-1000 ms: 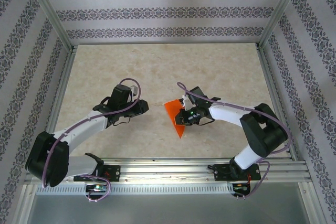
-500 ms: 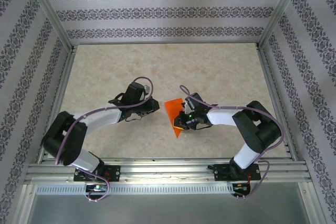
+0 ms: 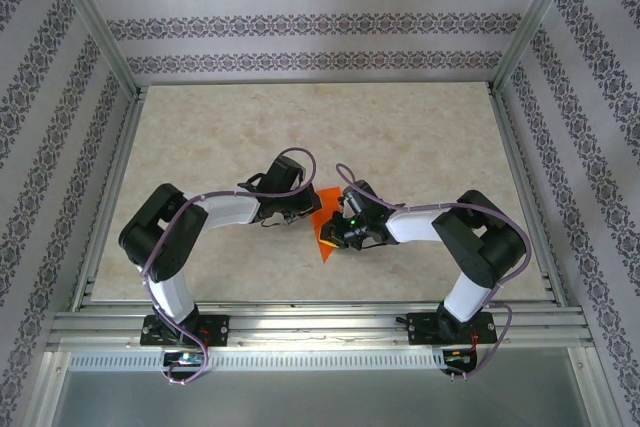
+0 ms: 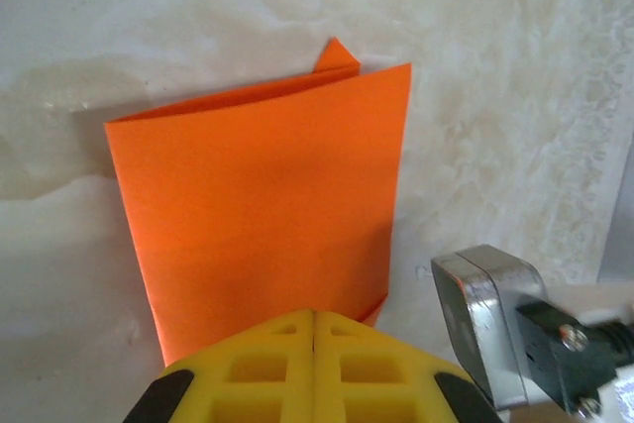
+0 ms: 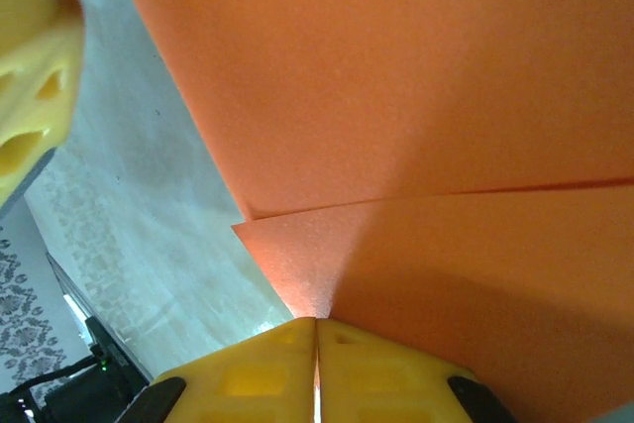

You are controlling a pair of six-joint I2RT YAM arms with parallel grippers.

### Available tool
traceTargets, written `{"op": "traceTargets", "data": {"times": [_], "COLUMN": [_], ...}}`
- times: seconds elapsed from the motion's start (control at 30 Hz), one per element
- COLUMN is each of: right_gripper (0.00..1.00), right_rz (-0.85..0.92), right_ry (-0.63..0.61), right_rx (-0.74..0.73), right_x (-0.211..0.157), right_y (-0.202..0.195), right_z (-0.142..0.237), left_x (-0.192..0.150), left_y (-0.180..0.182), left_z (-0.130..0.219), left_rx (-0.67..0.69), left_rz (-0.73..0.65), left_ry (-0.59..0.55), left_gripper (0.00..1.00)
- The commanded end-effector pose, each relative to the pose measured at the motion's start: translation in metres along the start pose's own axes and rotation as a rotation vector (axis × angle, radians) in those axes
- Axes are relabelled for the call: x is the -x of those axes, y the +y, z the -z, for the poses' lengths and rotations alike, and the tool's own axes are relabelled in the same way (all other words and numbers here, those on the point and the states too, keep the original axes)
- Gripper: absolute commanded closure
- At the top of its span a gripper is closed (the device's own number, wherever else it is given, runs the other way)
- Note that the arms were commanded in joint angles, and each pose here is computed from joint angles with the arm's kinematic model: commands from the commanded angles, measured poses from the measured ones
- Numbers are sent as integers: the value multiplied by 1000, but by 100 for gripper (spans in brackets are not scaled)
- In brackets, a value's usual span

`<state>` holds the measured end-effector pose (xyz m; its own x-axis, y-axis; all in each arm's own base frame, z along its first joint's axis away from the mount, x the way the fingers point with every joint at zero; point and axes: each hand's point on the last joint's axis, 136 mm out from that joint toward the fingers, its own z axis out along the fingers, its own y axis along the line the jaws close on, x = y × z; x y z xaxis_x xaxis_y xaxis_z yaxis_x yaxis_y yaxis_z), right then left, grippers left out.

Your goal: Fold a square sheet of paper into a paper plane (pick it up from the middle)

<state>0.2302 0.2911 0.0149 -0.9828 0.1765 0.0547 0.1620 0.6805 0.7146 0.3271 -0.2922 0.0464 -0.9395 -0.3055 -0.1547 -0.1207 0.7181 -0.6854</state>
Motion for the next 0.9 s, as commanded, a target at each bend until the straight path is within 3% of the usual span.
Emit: {"op": "traceTargets", "data": {"times": [0.0,0.27,0.5,0.87], "right_gripper": [90,83,80,78], "right_rz": [-35,30,-85,-129], "right_ry": [-4,-54,-184,-117], "right_rx": [-32,84,9,44], "right_x": [-4,12,51,55], "right_y": [-16,17,-29,-29], "right_z": [-6,28,68,61], "left_x": [-3,-20,-23,-22], "left_y": [20,49,56,51], "left_z": [-10,-22,-20,-21], "left_rx": [82,130,117,81], "left_rz": [16,12,15,12], "left_ry": [3,65,70,72], "left_gripper": [100,100,100,100]}}
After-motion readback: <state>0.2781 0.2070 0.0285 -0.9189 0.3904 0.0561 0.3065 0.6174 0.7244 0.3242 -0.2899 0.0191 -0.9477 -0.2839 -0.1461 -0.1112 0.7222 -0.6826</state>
